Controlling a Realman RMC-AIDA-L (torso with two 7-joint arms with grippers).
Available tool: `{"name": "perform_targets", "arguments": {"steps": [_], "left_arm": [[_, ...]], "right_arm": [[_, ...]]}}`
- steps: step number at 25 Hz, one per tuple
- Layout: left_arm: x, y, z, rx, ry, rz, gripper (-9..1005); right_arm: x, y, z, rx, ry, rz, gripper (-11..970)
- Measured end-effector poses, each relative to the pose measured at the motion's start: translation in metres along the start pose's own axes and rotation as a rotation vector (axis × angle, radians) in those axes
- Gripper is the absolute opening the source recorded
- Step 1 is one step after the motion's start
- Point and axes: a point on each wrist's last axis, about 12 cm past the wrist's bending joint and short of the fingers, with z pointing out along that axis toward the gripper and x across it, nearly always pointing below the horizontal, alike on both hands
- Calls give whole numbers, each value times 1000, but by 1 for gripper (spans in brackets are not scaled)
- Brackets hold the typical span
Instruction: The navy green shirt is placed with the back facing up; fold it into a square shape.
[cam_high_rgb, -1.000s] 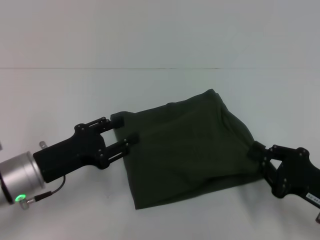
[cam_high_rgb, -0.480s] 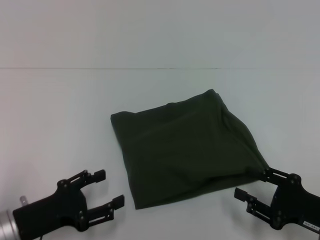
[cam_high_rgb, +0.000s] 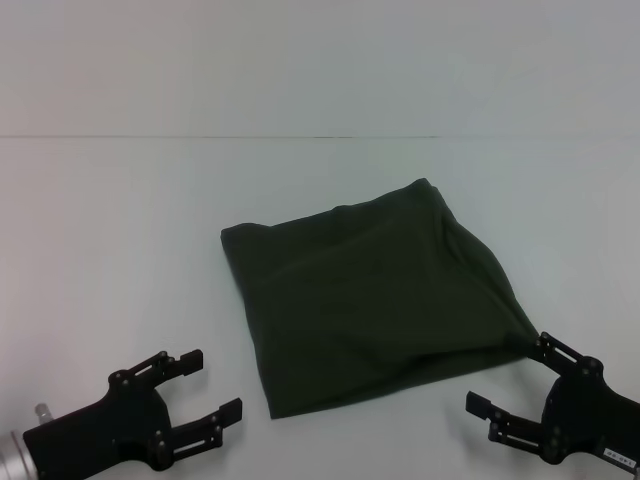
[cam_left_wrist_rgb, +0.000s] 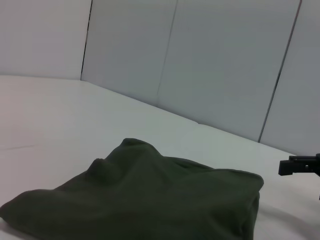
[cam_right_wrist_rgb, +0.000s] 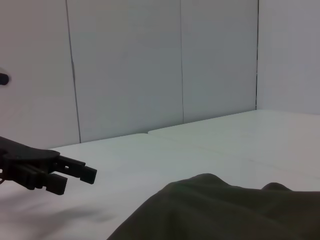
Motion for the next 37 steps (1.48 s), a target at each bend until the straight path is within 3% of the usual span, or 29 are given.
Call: {"name": "perform_targets", "arguments": {"steps": [4,37], "left_arm": [[0,0,0,-2,-1,-2,838],[-3,2,5,5,-4,4,839]], "right_arm": [[1,1,0,-1,-2,6,919],[1,3,-2,7,-14,17,914]]}}
